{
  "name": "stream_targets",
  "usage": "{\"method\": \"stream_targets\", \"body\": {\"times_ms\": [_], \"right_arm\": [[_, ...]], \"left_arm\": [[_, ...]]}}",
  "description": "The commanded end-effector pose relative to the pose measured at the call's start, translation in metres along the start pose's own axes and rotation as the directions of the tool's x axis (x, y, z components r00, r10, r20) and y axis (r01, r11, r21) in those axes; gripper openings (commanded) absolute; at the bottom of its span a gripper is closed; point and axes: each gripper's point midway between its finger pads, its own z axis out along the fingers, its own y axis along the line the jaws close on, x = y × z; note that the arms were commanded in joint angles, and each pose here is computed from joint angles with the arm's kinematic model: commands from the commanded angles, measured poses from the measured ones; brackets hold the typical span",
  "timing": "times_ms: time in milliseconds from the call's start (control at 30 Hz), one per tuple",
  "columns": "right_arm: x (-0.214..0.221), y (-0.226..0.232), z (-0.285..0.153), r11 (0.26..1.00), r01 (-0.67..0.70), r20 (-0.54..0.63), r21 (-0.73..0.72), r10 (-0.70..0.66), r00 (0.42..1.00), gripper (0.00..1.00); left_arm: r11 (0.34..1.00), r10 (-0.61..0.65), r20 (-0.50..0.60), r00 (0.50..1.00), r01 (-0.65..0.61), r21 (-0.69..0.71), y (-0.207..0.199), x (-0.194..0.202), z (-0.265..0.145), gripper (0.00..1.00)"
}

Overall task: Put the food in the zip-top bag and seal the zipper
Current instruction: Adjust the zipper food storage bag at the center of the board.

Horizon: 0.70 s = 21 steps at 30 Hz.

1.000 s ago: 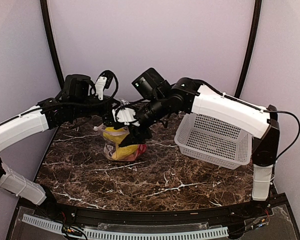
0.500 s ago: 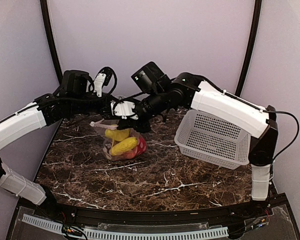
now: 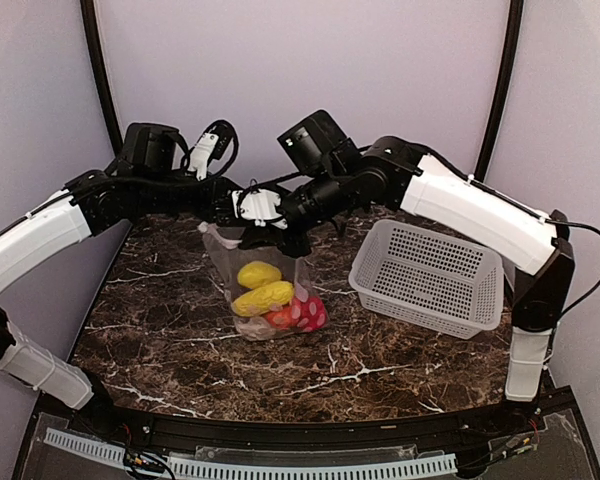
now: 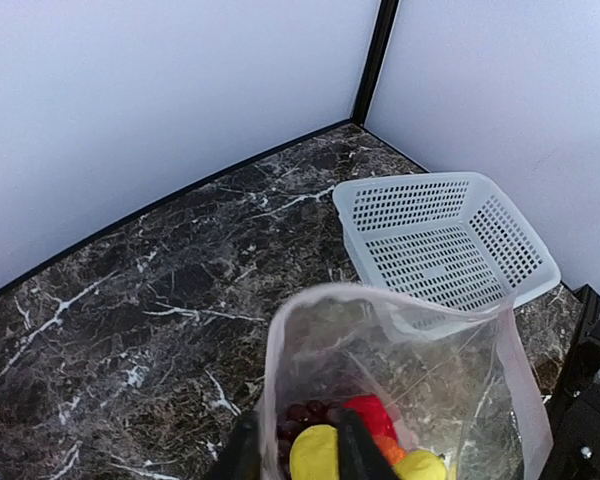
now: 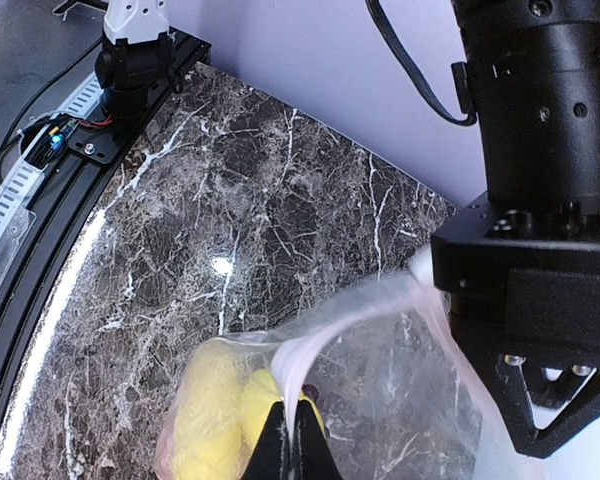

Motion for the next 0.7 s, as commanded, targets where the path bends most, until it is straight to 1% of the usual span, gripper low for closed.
{"method": "stream_targets", "body": {"times_ms": [0,33,67,100,133,167,200,233,267,300,333,367,400,433,467,500,533,600,667], "right_arm": [[-0.016,-0.011,-0.026,0.999,-0.028,0.094,0.033,0.025,0.995,0.0],[-0.013,-0.01,-0.025,0.999,-0.042,0.097,0.024,0.04,0.994,0.0],[-0.008,-0.007,-0.023,0.998,-0.057,0.095,0.011,0.055,0.994,0.0],[-0.005,-0.006,-0.022,0.998,-0.067,0.096,0.005,0.066,0.993,0.0],[0.0,-0.004,-0.02,0.997,-0.078,0.09,0.002,0.078,0.993,0.0],[0.003,-0.003,-0.02,0.996,-0.086,0.086,-0.001,0.086,0.993,0.0],[0.005,-0.002,-0.019,0.996,-0.092,0.085,-0.006,0.092,0.992,0.0],[0.007,-0.001,-0.019,0.995,-0.098,0.084,-0.01,0.098,0.992,0.0],[0.007,-0.001,-0.019,0.995,-0.103,0.087,-0.013,0.103,0.991,0.0],[0.006,0.0,-0.021,0.994,-0.106,0.091,-0.015,0.107,0.99,0.0],[0.005,-0.001,-0.022,0.994,-0.109,0.095,-0.016,0.11,0.989,0.0],[0.003,-0.001,-0.023,0.994,-0.11,0.101,-0.017,0.111,0.989,0.0],[0.001,-0.002,-0.025,0.994,-0.111,0.104,-0.013,0.112,0.988,0.0],[0.0,-0.002,-0.027,0.994,-0.11,0.106,-0.011,0.11,0.988,0.0],[-0.001,-0.003,-0.029,0.994,-0.109,0.107,-0.008,0.109,0.988,0.0],[-0.002,-0.003,-0.03,0.994,-0.108,0.108,-0.006,0.109,0.988,0.0],[-0.003,-0.003,-0.032,0.994,-0.108,0.11,-0.007,0.108,0.988,0.0],[-0.004,-0.001,-0.034,0.994,-0.109,0.112,-0.015,0.11,0.988,0.0],[-0.004,0.004,-0.038,0.994,-0.1,0.115,-0.032,0.103,0.988,0.0]], "left_arm": [[0.997,0.072,0.09,0.993,-0.068,-0.046,0.004,-0.024,-0.022,0.47],[0.996,0.077,0.107,0.991,-0.07,-0.061,0.005,-0.026,-0.031,0.57],[0.991,0.08,0.107,0.991,-0.067,-0.117,0.016,-0.021,-0.032,0.61],[0.988,0.079,0.116,0.99,-0.063,-0.14,0.02,-0.015,-0.041,0.67],[0.983,0.079,0.14,0.987,-0.053,-0.177,0.026,-0.016,-0.048,0.69],[0.981,0.077,0.158,0.984,-0.046,-0.189,0.028,-0.008,-0.059,0.74],[0.979,0.078,0.192,0.978,-0.039,-0.198,0.03,-0.009,-0.067,0.75],[0.98,0.076,0.21,0.975,-0.034,-0.198,0.03,0.001,-0.078,0.78],[0.98,0.073,0.247,0.966,-0.023,-0.199,0.03,0.0,-0.085,0.79],[0.98,0.063,0.266,0.962,-0.009,-0.198,0.031,0.012,-0.095,0.81],[0.982,0.06,0.336,0.94,0.005,-0.19,0.029,0.005,-0.113,0.81],[0.984,0.055,0.34,0.939,0.007,-0.179,0.03,0.019,-0.109,0.82],[0.988,0.058,0.379,0.924,0.0,-0.151,0.024,0.018,-0.121,0.82],[0.99,0.061,0.377,0.924,-0.008,-0.142,0.024,0.031,-0.116,0.81],[0.992,0.063,0.401,0.914,-0.012,-0.13,0.022,0.033,-0.123,0.81],[0.993,0.06,0.404,0.913,-0.014,-0.118,0.021,0.042,-0.118,0.8],[0.994,0.059,0.426,0.903,-0.015,-0.106,0.019,0.043,-0.121,0.79],[0.997,0.051,0.44,0.896,-0.022,-0.071,0.015,0.052,-0.116,0.78],[0.999,0.045,0.438,0.898,-0.035,-0.03,0.009,0.058,-0.108,0.78]]}}
